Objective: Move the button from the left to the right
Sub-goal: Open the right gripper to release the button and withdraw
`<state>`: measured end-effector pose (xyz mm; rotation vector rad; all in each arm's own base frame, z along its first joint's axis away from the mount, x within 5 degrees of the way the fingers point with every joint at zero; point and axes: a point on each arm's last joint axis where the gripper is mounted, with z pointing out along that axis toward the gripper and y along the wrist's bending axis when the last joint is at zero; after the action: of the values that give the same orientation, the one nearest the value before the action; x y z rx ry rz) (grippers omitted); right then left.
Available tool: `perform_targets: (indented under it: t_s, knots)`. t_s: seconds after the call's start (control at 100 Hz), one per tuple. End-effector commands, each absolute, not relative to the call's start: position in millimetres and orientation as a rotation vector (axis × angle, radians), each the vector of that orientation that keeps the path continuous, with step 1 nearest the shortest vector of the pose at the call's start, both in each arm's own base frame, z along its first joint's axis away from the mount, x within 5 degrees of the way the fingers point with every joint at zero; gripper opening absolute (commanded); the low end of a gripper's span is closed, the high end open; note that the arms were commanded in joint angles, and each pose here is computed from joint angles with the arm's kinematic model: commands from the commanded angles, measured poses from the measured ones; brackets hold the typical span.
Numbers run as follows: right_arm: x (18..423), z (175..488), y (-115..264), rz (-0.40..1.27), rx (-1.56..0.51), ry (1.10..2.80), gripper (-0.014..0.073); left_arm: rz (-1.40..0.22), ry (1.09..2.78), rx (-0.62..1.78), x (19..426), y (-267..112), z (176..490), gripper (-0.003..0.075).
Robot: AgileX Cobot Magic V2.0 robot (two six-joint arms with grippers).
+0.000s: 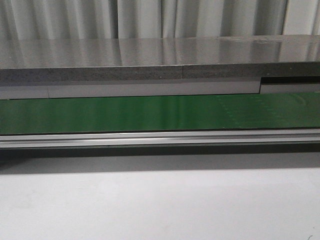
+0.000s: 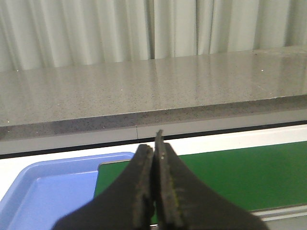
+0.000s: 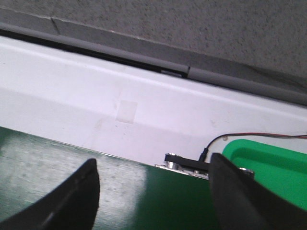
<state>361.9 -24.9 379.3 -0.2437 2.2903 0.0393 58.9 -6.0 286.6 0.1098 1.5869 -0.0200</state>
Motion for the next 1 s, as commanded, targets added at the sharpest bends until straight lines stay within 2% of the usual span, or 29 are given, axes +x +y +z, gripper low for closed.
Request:
perform_targets:
  t_s: [0.0, 0.25, 0.67, 0.99]
  knots:
    - [339, 412, -15, 0.039, -0.224, 2.137, 0.0491, -0.029, 1.488, 0.092, 58, -6, 303, -0.002]
    - [283, 400, -9, 0.01, -0.185, 2.047, 0.0491, -0.029, 1.488, 0.092, 58, -6, 303, -0.002]
    - [167, 354, -3, -0.042, -0.134, 1.911, 0.0489, -0.029, 1.488, 0.092, 58, -6, 303, -0.002]
    - [91, 333, 7, 0.023, -0.123, 1.8, 0.0489, -0.029, 1.488, 0.092, 58, -6, 303, -0.002]
